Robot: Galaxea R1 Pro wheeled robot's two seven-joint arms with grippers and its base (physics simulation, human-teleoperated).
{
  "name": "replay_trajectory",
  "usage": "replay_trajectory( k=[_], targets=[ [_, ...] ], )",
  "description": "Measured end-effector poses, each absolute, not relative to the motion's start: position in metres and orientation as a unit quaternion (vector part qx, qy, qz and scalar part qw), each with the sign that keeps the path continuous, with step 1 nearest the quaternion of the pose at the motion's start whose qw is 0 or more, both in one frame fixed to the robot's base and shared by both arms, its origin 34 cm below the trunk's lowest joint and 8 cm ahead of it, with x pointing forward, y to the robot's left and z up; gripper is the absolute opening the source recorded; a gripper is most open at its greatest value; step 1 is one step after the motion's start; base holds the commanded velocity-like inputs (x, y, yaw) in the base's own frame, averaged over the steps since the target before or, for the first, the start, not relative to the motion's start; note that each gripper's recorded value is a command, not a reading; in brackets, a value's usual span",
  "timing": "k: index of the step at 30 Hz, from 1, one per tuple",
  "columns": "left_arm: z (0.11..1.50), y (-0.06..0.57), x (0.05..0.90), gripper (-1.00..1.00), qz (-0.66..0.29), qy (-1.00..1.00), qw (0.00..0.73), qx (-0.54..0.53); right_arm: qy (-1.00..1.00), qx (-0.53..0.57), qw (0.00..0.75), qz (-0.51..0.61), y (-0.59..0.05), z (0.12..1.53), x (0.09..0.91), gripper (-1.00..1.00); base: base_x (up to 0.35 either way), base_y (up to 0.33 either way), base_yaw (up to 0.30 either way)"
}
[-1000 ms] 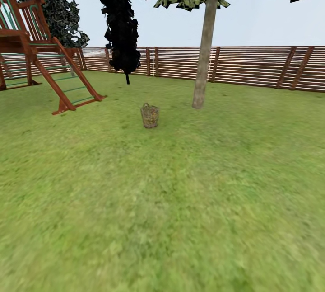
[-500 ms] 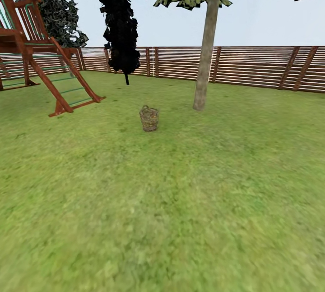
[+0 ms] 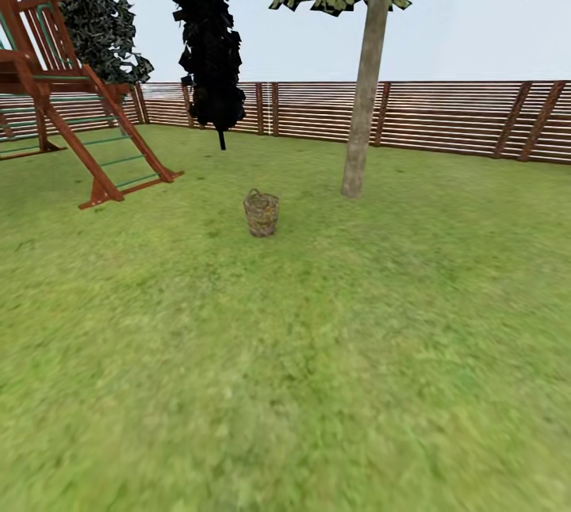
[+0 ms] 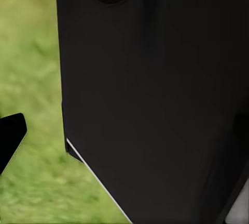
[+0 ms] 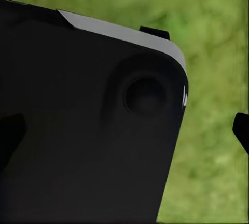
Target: Take the three Easter eggs out of the wicker basket on the lawn in the garden, then place them on the lawn next to a single tree (choose any tree) so that all three eggs are next to the same tree and none are left in the basket.
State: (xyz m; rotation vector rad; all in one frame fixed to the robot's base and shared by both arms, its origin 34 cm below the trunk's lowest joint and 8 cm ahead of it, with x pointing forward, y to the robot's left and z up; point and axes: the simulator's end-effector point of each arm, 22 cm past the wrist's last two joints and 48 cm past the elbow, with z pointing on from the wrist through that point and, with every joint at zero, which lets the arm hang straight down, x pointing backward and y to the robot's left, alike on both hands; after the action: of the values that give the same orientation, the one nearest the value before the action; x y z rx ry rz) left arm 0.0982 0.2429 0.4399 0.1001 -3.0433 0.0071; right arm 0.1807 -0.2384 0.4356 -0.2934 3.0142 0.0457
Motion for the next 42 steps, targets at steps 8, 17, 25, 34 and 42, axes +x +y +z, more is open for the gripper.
replay_trajectory(
  k=[8, 17, 25, 34, 42],
  targets=[
    [0.4398, 0.2432, 0.0985, 1.00, 0.002, -0.998, 0.048, 0.033, 0.993, -0.098, 0.061, 0.016, -0.2363, 0.4357, 0.1836, 1.00, 0.338, 0.000, 0.000],
    [0.4398, 0.2432, 0.0984, 1.00, 0.002, -0.998, 0.048, 0.033, 0.993, -0.100, 0.060, 0.017, -0.2372, 0.4357, 0.1831, 1.00, 0.337, 0.000, 0.002],
    [0.4398, 0.2433, 0.0986, 1.00, 0.002, -0.998, 0.047, 0.033, 0.993, -0.103, 0.060, 0.020, -0.2329, 0.4358, 0.1824, 1.00, 0.337, 0.000, 0.221],
    [0.4398, 0.2432, 0.0985, 1.00, 0.002, -0.998, 0.048, 0.033, 0.993, -0.103, 0.060, 0.019, -0.2342, 0.4358, 0.1824, 1.00, 0.337, 0.000, 0.049],
    [0.4398, 0.2432, 0.0984, 1.00, 0.002, -0.998, 0.048, 0.033, 0.993, -0.103, 0.060, 0.020, -0.2328, 0.4358, 0.1822, 1.00, 0.337, 0.000, 0.121]
  ],
)
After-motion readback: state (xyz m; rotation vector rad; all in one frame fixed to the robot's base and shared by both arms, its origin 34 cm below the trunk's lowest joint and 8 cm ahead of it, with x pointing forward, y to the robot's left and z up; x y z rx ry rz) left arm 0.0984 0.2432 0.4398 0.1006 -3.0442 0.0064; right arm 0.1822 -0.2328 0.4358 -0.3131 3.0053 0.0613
